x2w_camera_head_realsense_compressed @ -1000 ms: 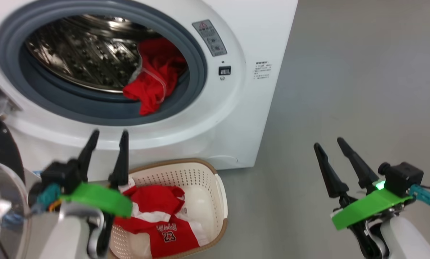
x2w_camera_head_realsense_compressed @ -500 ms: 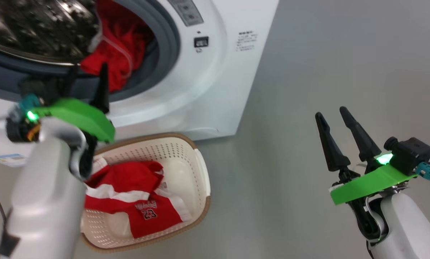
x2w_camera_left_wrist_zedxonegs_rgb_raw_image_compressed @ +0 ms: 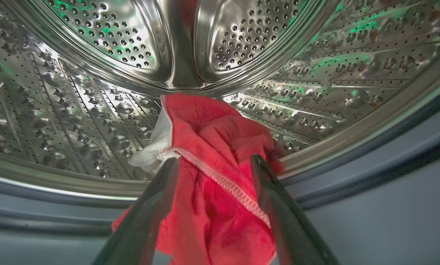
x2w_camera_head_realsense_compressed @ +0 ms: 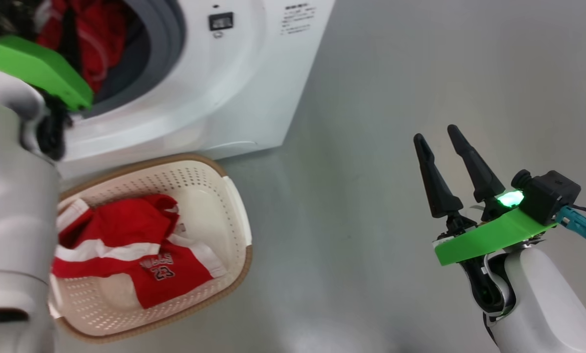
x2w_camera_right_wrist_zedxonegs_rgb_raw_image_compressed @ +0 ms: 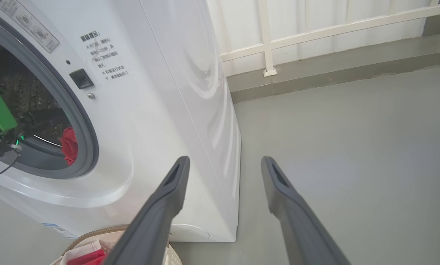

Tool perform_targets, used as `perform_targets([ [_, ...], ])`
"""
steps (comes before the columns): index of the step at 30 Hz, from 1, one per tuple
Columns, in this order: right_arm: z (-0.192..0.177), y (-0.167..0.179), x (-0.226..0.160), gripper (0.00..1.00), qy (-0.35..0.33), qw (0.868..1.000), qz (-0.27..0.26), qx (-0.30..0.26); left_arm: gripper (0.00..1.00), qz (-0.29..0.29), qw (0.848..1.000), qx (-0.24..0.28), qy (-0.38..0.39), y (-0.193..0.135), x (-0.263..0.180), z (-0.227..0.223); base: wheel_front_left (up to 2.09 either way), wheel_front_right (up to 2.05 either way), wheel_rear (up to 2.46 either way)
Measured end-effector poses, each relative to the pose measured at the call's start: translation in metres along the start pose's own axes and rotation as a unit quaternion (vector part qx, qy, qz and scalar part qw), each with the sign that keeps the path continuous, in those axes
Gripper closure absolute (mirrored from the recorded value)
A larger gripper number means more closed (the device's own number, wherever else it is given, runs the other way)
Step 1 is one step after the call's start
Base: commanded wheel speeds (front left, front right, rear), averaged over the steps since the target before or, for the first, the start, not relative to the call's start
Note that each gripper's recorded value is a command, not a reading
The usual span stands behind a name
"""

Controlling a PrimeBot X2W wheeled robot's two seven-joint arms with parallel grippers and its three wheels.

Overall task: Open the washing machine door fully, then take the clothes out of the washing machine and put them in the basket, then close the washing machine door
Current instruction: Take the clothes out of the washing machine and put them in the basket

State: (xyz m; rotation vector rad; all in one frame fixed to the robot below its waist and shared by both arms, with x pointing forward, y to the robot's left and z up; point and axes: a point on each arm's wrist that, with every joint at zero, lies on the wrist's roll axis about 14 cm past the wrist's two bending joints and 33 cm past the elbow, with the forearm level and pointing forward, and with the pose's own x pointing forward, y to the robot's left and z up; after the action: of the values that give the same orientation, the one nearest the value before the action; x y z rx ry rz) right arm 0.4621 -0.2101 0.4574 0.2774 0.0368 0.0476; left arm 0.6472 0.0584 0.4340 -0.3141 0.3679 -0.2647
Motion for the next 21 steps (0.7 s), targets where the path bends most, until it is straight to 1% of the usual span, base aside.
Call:
perform_targets([
  [3,-0.004,-0.007,-0.002,0.00,0.006,1.000,-0.011,-0.002,0.00,0.003,1.000,-0.004,0.012,0.003,0.013,-0.003,0.00,0.00,0.00],
  [7,-0.004,-0.014,0.000,0.00,0.005,1.000,-0.020,-0.006,0.00,0.018,0.998,-0.006,0.052,0.010,0.026,-0.021,0.00,0.00,0.00],
  [12,-0.012,-0.018,-0.001,0.00,0.013,0.999,-0.030,-0.003,0.00,0.024,0.998,-0.014,0.060,0.012,0.039,-0.026,0.00,0.00,0.00],
  [16,-0.018,-0.023,-0.001,0.00,0.021,0.999,-0.037,-0.004,0.00,0.038,0.997,-0.017,0.069,0.019,0.049,-0.029,0.00,0.00,0.00],
  [21,-0.021,-0.027,0.003,0.00,0.022,0.999,-0.041,-0.006,0.00,0.063,0.987,-0.019,0.144,0.029,0.051,-0.062,0.00,0.00,0.00],
])
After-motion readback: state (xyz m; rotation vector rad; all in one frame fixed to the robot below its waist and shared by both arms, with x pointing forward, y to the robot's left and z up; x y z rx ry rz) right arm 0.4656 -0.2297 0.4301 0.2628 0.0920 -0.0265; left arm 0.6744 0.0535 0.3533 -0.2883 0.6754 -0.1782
